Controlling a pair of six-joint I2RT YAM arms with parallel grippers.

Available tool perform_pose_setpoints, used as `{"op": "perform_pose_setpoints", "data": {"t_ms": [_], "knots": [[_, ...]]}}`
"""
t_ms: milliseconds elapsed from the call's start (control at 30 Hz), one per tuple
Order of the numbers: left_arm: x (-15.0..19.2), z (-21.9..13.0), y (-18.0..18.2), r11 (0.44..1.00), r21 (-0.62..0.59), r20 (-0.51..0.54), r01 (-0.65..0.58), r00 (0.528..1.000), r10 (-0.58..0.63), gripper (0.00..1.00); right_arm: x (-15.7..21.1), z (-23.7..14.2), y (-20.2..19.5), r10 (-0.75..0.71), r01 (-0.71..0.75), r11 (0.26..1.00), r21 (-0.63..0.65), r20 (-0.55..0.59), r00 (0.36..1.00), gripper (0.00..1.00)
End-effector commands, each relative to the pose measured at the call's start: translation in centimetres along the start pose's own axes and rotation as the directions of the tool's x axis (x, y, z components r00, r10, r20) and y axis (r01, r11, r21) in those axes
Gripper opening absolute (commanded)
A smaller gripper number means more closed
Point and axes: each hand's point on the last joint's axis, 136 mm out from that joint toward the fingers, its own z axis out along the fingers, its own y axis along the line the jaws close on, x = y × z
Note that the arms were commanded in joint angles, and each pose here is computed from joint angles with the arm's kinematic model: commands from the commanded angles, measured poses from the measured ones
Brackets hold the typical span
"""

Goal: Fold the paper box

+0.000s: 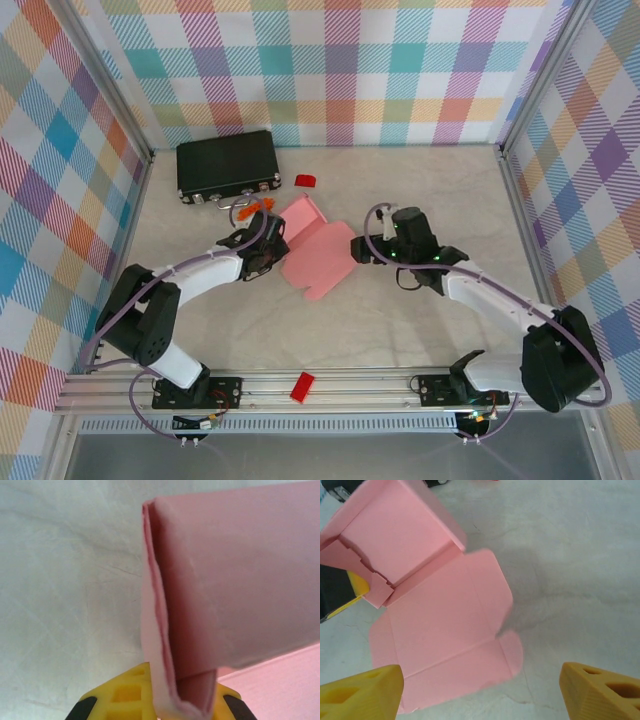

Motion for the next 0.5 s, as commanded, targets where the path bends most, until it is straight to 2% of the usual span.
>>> {"op": "perform_pose_setpoints", "data": {"t_ms": [0,233,367,467], "knots": [[-0.2,-1.9,-0.4,0.979,0.021,0.019,0.202,0.979,-0.203,0.00,1.4,-1.2,0.9,0.130,-0.135,0.987,-0.087,-0.063,0.990,0.81],[0.7,-3.0,0.5,0.924,0.003,-0.021,0.382,0.924,-0.382,0.00,2.3,-1.8,2.6,0.242,-0.259,0.944,-0.206,-0.102,0.965,0.77],[1.5,-3.0,0.5,0.897,-0.005,-0.055,0.442,0.896,-0.441,0.00,1.9,-1.3,3.6,0.307,-0.319,0.900,-0.296,-0.087,0.948,0.73],[1.7,-3.1,0.2,0.893,-0.003,-0.068,0.451,0.890,-0.450,0.00,1.8,-0.6,3.5,0.340,-0.349,0.888,-0.299,-0.083,0.937,0.66]]}}
